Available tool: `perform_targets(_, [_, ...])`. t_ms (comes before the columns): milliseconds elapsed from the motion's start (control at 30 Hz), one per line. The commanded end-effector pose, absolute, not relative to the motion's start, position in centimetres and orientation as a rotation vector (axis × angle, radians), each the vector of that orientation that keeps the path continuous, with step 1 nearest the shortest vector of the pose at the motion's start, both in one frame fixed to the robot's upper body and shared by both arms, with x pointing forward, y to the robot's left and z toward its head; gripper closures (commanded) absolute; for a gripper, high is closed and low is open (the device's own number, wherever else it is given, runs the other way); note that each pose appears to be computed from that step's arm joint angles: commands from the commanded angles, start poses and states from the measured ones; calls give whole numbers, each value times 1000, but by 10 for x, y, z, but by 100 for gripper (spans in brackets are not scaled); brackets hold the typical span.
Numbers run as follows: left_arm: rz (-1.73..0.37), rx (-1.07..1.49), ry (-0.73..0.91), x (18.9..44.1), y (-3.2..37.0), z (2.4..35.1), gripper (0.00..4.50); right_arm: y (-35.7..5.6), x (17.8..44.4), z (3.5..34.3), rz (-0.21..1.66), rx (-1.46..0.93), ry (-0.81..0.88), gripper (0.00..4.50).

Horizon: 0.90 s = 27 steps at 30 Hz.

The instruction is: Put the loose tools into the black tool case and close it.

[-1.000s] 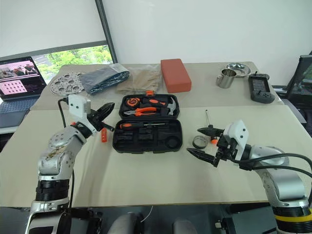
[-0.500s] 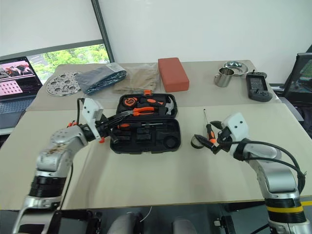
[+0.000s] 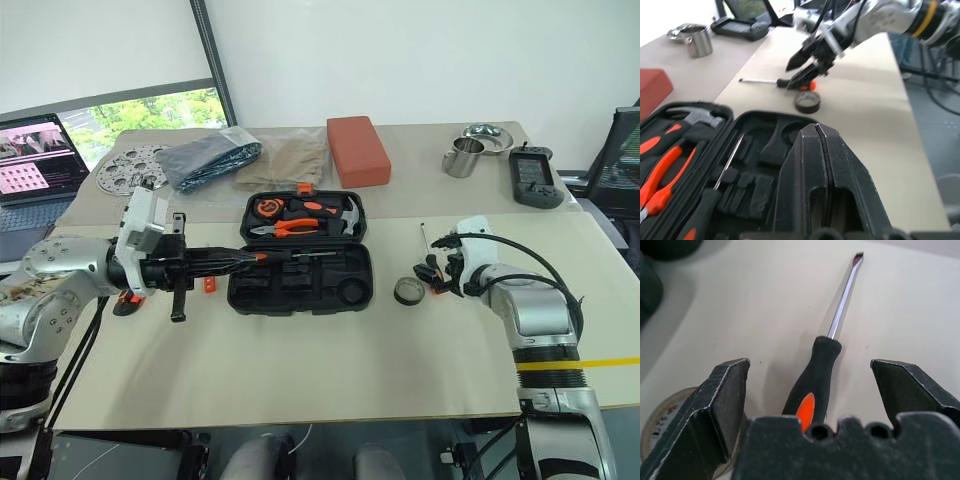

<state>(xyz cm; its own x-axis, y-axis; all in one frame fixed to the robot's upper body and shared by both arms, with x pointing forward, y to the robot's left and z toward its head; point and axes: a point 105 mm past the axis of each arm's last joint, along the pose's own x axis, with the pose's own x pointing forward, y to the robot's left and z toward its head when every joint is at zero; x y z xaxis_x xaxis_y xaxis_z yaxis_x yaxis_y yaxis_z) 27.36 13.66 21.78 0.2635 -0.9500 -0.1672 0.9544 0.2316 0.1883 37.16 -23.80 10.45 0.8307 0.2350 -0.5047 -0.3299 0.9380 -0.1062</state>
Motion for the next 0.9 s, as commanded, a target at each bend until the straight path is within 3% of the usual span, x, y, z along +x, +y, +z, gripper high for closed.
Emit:
perform_targets(33, [-1318, 300, -20, 267, 138, 230, 449, -242, 378, 117, 296, -218, 487, 25])
perform_targets(133, [-1316, 294, -19, 266, 140, 232, 450, -242, 381, 116, 297, -226, 503, 101])
perform_targets(367, [-1330, 295, -1, 260, 143, 230, 450, -245, 383, 111, 303, -240, 538, 347])
perform_targets(700, [-1343, 309, 28, 257, 144, 225, 450, -249, 387, 120, 278, -251, 492, 360])
perform_targets(900, [-1259, 306, 53, 262, 160, 220, 450, -220, 403, 169, 406, -375, 258, 360])
